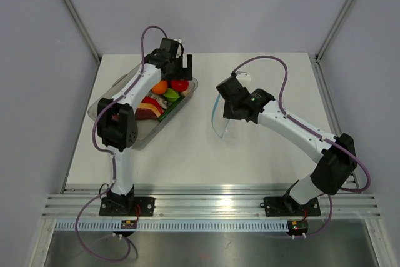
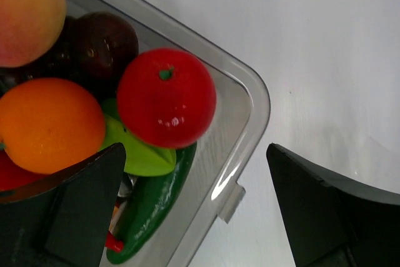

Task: Place the food in the zip-top bag and seal the zipper
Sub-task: Pick up the fake fruit from the bin, then place the fake fruit in the zipper food storage bag.

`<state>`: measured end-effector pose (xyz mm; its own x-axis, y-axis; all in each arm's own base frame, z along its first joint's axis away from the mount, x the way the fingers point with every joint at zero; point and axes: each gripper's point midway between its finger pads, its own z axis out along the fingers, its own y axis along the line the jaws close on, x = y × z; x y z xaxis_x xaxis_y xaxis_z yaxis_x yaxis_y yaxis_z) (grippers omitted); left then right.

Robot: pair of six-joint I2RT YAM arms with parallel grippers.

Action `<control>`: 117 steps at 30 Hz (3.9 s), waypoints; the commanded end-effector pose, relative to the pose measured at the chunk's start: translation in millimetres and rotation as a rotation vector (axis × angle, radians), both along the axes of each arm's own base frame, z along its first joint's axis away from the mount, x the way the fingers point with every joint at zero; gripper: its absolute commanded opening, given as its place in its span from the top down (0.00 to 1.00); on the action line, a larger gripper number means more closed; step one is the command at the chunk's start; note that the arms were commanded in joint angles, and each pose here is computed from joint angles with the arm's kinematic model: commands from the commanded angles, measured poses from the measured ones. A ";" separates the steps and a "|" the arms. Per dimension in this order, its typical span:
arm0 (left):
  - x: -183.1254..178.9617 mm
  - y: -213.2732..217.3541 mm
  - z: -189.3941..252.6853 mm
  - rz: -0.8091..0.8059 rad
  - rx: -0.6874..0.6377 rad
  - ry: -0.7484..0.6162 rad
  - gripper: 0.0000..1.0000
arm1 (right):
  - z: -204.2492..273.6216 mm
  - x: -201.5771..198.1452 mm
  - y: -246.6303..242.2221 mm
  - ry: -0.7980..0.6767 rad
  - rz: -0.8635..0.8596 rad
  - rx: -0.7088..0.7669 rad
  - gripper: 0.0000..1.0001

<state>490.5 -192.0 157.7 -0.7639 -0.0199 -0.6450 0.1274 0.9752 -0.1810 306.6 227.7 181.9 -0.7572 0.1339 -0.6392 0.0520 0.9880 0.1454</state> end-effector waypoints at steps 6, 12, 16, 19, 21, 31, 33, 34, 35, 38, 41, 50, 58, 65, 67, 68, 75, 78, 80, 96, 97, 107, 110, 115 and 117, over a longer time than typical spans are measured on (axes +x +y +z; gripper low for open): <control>40.8 0.4 -8.4 0.015 0.032 -0.060 0.01 | 17.3 3.8 10.3 -0.044 0.023 0.048 1.00; 44.6 2.2 -31.0 0.024 0.057 -0.030 0.01 | 17.9 1.9 9.9 -0.047 0.019 0.063 1.00; 44.7 4.3 -36.9 0.024 0.072 -0.023 0.01 | 16.7 1.2 11.0 -0.042 0.026 0.065 1.00; 42.0 6.2 -41.1 0.025 0.082 -0.014 0.03 | 17.7 1.2 10.7 -0.044 0.025 0.065 1.00; 40.8 6.8 -41.4 0.022 0.084 -0.014 0.12 | 19.0 1.3 10.8 -0.047 0.022 0.070 1.00; 24.6 17.6 0.9 0.035 0.083 -0.089 0.41 | 19.0 0.1 11.8 -0.046 0.023 0.082 1.00; 18.1 20.4 15.7 0.039 0.074 -0.115 0.41 | 19.3 3.3 16.0 -0.053 0.040 0.083 1.00; 15.4 21.7 19.8 0.041 0.073 -0.121 0.41 | 19.0 5.3 17.5 -0.056 0.047 0.079 1.00; 12.4 22.7 25.2 0.042 0.069 -0.130 0.41 | 23.2 9.0 21.1 -0.066 0.053 0.084 1.00; 2.3 25.7 41.3 0.042 0.058 -0.147 0.42 | 22.4 21.1 33.8 -0.067 0.082 0.071 1.00; -10.1 24.9 54.0 0.019 0.039 -0.149 0.43 | 17.0 31.0 54.4 -0.053 0.123 0.100 1.00; -66.4 15.8 94.5 -0.109 -0.069 -0.161 0.46 | 10.5 58.8 102.0 -0.031 0.185 0.165 1.00; -97.4 8.3 110.2 -0.162 -0.152 -0.150 0.46 | 4.1 75.4 133.4 -0.002 0.222 0.208 1.00; -111.1 -4.8 107.2 -0.199 -0.237 -0.108 0.46 | 0.5 83.8 149.3 0.009 0.227 0.244 1.00; -113.8 -9.9 105.3 -0.216 -0.265 -0.099 0.46 | 1.2 85.8 154.2 0.005 0.228 0.265 1.00; -114.6 -12.0 105.0 -0.217 -0.279 -0.094 0.46 | 4.5 85.8 156.6 0.002 0.234 0.284 1.00; -119.8 -21.0 87.7 -0.230 -0.333 -0.047 0.46 | 13.7 84.2 156.5 -0.028 0.209 0.338 1.00; -121.3 -21.0 74.7 -0.223 -0.334 -0.026 0.46 | 19.6 82.5 155.8 -0.038 0.210 0.353 1.00; -119.9 -17.4 62.1 -0.201 -0.312 -0.006 0.46 | 26.2 82.0 156.0 -0.052 0.210 0.369 1.00; -116.3 -5.5 35.2 -0.139 -0.239 0.055 0.46 | 50.4 71.9 168.1 -0.076 0.256 0.495 1.00; -115.0 -5.8 34.7 -0.137 -0.239 0.055 0.46 | 54.3 72.9 168.5 -0.085 0.255 0.507 1.00; -101.6 -15.6 32.7 -0.134 -0.268 0.073 0.46 | 56.4 59.0 178.0 -0.048 0.293 0.588 1.00; -103.7 -15.0 22.7 -0.134 -0.260 0.097 0.46 | 62.8 58.6 175.8 -0.063 0.291 0.593 1.00; -109.5 -17.3 16.9 -0.150 -0.273 0.119 0.46 | 65.6 62.2 175.2 -0.077 0.288 0.587 1.00; -110.3 -19.2 19.6 -0.159 -0.283 0.117 0.44 | 63.7 62.0 176.5 -0.069 0.289 0.589 1.00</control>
<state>378.3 -191.3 161.1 -0.8551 -0.0547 -0.5156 0.1805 0.9008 -0.3949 369.5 382.0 191.1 -0.8156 0.2253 -0.5330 -0.1443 0.8128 0.5644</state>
